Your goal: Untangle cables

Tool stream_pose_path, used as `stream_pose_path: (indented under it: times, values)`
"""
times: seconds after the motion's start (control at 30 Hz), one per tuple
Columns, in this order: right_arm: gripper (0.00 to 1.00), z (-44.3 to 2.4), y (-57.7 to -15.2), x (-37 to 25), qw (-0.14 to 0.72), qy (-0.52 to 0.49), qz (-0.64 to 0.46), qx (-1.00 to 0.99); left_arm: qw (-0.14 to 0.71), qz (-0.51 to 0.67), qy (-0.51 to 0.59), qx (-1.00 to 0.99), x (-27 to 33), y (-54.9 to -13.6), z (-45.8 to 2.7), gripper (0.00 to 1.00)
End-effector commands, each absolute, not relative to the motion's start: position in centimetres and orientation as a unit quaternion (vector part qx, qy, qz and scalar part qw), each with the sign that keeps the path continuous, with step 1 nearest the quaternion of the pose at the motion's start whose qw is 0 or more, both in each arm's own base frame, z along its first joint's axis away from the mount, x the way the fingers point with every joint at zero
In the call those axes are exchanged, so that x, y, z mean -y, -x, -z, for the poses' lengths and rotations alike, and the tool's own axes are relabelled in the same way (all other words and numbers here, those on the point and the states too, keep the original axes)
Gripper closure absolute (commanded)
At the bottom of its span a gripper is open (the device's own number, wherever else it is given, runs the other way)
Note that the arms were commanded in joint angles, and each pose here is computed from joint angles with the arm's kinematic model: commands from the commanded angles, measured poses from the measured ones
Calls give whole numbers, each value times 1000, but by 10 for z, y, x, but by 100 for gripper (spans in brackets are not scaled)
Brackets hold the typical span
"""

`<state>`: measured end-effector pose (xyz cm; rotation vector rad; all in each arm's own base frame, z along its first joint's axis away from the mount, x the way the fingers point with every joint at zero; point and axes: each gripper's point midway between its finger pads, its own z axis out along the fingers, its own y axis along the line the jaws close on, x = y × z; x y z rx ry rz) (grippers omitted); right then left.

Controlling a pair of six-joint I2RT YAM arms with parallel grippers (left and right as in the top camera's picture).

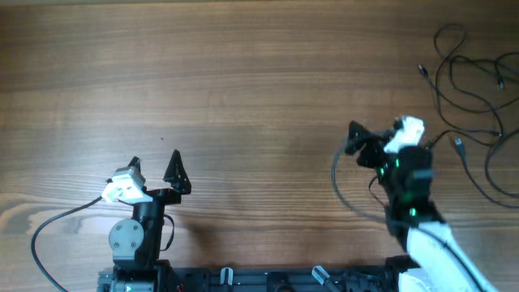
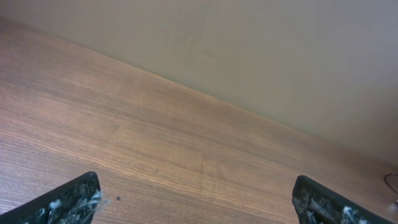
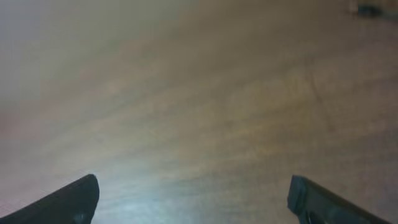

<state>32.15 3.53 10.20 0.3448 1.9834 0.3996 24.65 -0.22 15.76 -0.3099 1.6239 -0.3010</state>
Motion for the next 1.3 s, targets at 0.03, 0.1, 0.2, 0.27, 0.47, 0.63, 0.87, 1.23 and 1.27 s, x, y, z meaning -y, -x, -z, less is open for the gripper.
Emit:
stream_pose_path:
  times: [0.03, 0.1, 0.2, 0.27, 0.47, 0.63, 0.87, 1.23, 1.27]
  values:
    - [0, -104, -291, -33, 582, -138, -187, -779, 668, 130, 128, -721, 3, -246, -157, 0]
    - [0, -107, -288, -28, 585, -145, -176, -778, 668, 130, 128, -721, 3, -246, -157, 0]
    - [0, -115, -284, -23, 596, -152, -169, -770, 668, 130, 128, -721, 3, -246, -157, 0]
    - [0, -116, -278, -17, 597, -162, -155, -770, 668, 130, 128, -721, 3, -246, -157, 0]
    - [0, -114, -257, -10, 603, -84, -74, -790, 668, 130, 128, -721, 3, -246, -157, 0]
    - [0, -154, -251, -16, 672, -18, -54, -738, 668, 130, 128, -721, 3, -246, -157, 0]
    - [0, -175, -246, -12, 707, 4, -38, -706, 668, 130, 128, -721, 3, -246, -157, 0]
    - [0, -175, -247, -8, 707, 4, -30, -706, 668, 130, 128, -721, 3, -246, -157, 0]
    - [0, -175, -247, -8, 707, 4, -30, -706, 668, 130, 128, -721, 3, -246, -157, 0]
